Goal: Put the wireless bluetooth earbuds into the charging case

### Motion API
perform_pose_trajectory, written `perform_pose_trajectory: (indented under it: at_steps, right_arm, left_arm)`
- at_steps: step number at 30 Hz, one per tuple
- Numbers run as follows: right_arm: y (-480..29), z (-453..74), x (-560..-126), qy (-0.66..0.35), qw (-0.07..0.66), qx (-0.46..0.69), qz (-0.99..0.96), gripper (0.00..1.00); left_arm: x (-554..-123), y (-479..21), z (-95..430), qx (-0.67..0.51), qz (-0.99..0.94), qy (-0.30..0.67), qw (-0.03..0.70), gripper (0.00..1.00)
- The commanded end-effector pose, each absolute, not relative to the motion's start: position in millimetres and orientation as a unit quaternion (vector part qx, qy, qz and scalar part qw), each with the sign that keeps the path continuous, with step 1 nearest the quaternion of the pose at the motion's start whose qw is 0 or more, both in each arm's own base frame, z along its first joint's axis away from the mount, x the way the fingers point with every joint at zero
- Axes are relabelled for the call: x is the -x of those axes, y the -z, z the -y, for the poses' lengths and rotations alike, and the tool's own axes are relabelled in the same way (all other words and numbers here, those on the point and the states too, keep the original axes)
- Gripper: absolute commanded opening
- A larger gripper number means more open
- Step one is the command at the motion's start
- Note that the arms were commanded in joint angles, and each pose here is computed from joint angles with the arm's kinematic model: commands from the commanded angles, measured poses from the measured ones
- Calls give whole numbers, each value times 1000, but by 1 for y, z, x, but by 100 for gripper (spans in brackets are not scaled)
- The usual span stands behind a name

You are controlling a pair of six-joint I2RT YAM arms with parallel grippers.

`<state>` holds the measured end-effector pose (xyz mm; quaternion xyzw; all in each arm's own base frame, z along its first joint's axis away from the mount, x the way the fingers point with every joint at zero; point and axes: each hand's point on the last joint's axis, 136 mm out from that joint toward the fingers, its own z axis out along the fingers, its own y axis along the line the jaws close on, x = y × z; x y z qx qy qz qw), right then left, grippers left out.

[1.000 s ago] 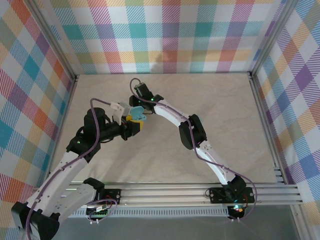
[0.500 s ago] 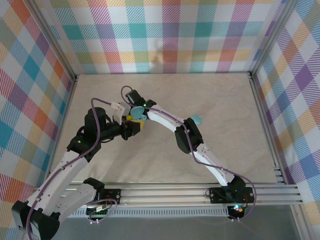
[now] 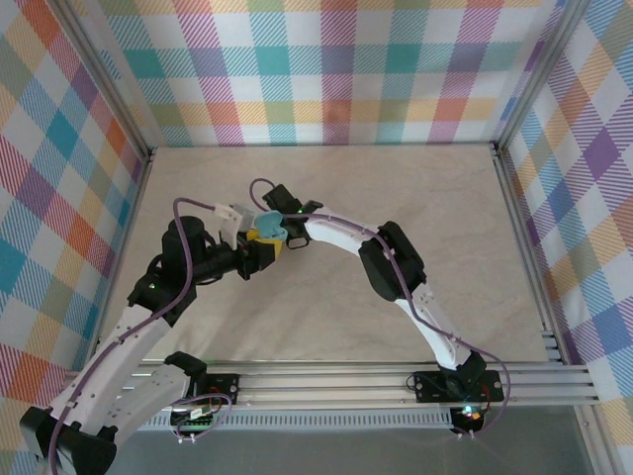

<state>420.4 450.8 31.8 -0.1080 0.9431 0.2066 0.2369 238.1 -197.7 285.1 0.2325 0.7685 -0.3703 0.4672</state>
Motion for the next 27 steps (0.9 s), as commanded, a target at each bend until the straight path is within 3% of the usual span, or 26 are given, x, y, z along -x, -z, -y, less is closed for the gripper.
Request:
perform_pose_trajectory:
  at_steps: [1, 9, 16, 27]
  right_arm:
    - [-37, -427, -410, -205, 219, 103, -948, 18]
    - [-54, -335, -381, -205, 198, 61, -957, 17]
    - [-48, -234, -337, -141, 157, 43, -976, 17]
    - [-29, -206, -310, -90, 120, 74, -986, 23]
  left_arm:
    - [-240, -297, 194, -222, -753, 374, 493, 10]
    - [-237, -296, 191, -220, -755, 370, 495, 10]
    - [-244, -289, 194, -208, -755, 378, 494, 10]
    - [-261, -277, 212, -213, -752, 408, 472, 10]
